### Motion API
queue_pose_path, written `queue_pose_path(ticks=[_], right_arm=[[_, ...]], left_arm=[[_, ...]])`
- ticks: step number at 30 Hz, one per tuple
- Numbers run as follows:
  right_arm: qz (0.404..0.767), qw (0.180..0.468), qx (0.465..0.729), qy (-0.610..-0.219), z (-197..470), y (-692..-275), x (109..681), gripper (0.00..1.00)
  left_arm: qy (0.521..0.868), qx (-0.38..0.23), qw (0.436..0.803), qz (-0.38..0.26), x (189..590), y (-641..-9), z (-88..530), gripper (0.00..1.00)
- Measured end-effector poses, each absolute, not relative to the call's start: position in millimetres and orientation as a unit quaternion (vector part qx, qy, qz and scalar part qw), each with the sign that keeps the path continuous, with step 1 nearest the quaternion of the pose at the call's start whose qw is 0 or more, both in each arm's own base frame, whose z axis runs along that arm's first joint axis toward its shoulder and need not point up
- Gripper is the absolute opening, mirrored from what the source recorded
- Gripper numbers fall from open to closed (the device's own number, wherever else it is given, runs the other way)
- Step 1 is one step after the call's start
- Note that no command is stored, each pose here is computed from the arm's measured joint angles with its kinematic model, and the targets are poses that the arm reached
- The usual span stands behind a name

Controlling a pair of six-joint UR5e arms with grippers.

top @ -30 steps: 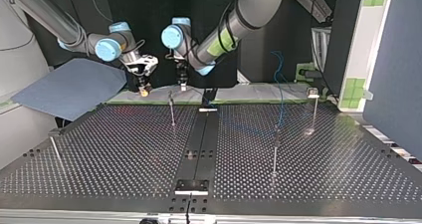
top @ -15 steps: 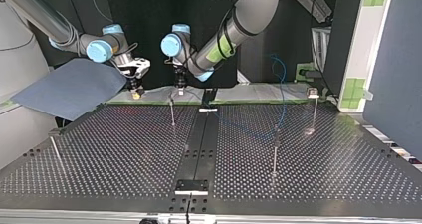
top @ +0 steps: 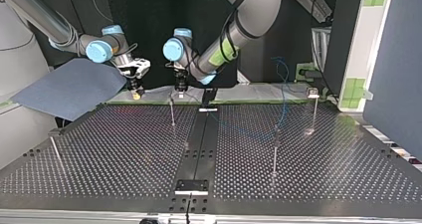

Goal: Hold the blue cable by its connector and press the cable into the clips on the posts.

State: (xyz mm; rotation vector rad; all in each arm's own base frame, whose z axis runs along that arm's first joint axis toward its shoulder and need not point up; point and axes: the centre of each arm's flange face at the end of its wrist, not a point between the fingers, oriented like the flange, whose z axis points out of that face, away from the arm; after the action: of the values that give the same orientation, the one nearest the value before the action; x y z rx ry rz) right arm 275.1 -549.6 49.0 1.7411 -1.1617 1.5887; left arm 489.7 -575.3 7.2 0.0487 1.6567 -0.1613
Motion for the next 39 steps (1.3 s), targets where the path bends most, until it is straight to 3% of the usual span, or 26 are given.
queue_pose_path(ticks=[21,32,39], right_arm=[[0.591,0.258,0.636,-0.424,55,-559,278,0.00],[0.586,0.260,0.640,-0.424,54,-557,280,0.00],[0.566,0.261,0.657,-0.424,50,-550,280,0.00]], left_arm=[[0.737,0.015,0.672,-0.069,524,-564,24,0.00],[0.737,0.023,0.671,-0.071,516,-572,24,0.00],[0.749,0.036,0.658,-0.067,502,-577,21,0.00]])
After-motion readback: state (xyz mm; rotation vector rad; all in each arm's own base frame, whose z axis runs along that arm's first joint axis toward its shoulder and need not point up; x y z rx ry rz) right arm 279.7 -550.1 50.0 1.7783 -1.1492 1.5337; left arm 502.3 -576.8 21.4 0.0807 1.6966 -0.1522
